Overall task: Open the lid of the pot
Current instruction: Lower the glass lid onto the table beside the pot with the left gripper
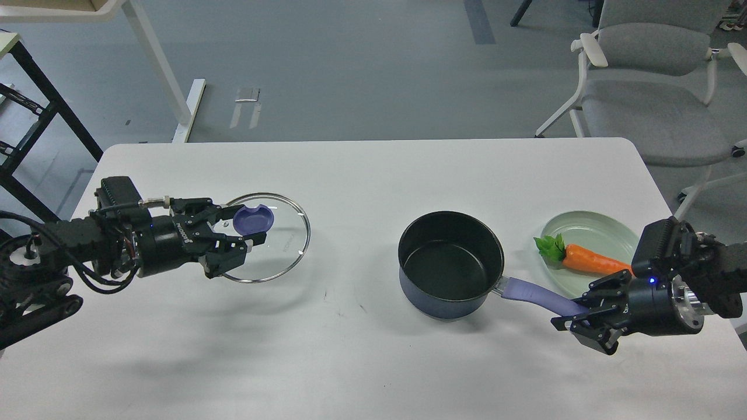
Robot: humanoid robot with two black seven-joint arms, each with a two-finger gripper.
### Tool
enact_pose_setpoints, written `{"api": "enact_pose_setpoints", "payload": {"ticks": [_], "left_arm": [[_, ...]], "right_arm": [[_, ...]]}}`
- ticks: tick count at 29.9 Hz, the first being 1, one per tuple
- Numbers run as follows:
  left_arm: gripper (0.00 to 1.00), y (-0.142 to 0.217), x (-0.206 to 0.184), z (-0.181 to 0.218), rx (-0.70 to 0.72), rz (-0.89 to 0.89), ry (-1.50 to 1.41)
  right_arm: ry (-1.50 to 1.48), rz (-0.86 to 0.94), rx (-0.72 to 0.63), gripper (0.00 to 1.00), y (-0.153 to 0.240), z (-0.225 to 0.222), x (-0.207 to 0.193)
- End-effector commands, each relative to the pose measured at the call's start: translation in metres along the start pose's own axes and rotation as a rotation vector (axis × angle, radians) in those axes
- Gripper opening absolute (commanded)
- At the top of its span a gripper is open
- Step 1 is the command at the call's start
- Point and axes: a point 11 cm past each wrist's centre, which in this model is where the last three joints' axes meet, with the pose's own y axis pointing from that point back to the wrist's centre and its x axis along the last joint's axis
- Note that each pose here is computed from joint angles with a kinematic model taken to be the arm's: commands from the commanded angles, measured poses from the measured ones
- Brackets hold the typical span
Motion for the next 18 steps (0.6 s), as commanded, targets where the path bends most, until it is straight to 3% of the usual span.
{"api": "enact_pose_setpoints", "payload": {"ticks": [1,10,18], "left_arm": [[0.39,0.006,-0.020,-0.002,0.024,-0.008,0.017],[0.39,0.023,-0.062,-0.009,0.086,-0.057,0.045],[0.45,0.029,-0.073,-0.007,0.093,-0.064,0.053]], "right_arm": [[0.000,0.000,0.000,0.34,0.000,0.000,0.000],[-0.001,-0.001,0.001,0.34,0.000,0.000,-0.001],[0.000,0.000,0.002,0.34,-0.001,-0.001,0.000]]}}
